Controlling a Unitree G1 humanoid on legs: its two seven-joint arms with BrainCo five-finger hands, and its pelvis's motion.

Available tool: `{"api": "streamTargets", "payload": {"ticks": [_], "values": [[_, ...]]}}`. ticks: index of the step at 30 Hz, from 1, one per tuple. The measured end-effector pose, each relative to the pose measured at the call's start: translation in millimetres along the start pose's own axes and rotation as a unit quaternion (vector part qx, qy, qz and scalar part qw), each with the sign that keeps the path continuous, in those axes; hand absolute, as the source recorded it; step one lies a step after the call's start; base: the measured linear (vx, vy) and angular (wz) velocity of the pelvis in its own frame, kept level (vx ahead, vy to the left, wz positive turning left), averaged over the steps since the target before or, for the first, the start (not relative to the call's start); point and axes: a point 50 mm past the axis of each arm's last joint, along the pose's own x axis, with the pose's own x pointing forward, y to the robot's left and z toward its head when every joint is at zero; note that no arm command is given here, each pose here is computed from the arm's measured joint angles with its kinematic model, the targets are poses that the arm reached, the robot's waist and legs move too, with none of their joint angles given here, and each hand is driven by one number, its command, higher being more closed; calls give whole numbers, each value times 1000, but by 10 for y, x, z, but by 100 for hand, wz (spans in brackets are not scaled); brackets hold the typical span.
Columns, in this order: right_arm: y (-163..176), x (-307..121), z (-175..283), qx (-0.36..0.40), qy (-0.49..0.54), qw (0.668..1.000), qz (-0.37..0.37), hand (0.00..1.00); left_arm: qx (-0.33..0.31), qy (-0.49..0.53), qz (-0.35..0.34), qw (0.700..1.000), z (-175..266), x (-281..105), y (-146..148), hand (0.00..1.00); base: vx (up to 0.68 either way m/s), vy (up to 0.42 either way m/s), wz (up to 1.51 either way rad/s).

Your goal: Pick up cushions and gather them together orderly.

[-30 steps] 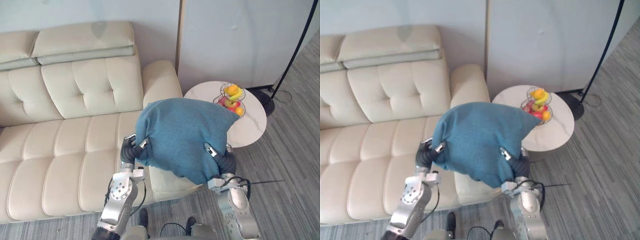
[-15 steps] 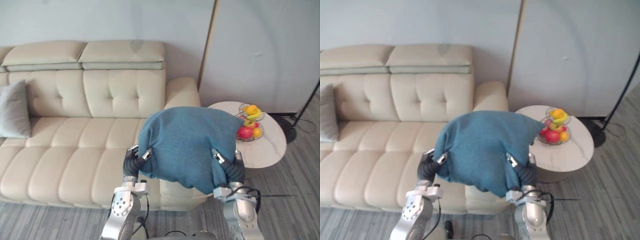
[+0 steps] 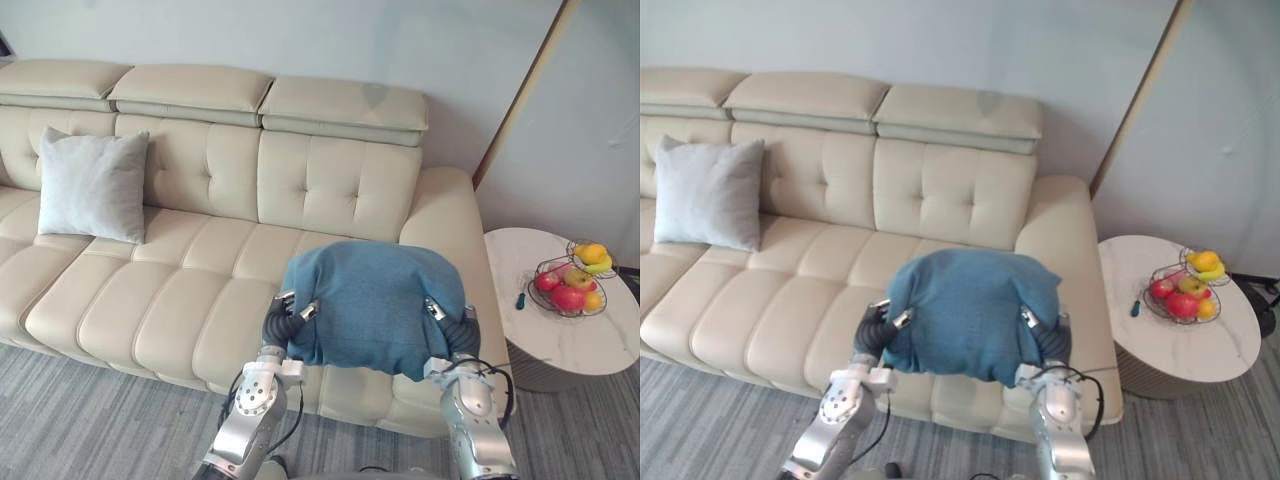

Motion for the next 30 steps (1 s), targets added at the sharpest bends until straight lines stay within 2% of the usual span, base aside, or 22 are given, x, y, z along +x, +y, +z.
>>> {"api": "streamTargets", "payload": {"ticks": [10, 14, 18, 30], "values": [[-114, -80, 79, -16, -11, 1000, -2, 100, -8, 8, -21, 1000, -32, -16, -98, 100, 144, -18, 32], [-203, -287, 363, -7, -65, 998, -11, 100, -21, 12, -42, 999, -50, -44, -185, 100, 117, -47, 33], [-199, -316, 522, -2, -105, 994, -6, 100, -48, -8, -50, 998, 51, -89, -244, 100, 68, 80, -19], [-156, -285, 289, -16, -61, 998, -26, 100, -36, 4, -41, 999, -12, -149, -203, 100, 107, 167, -54]]}}
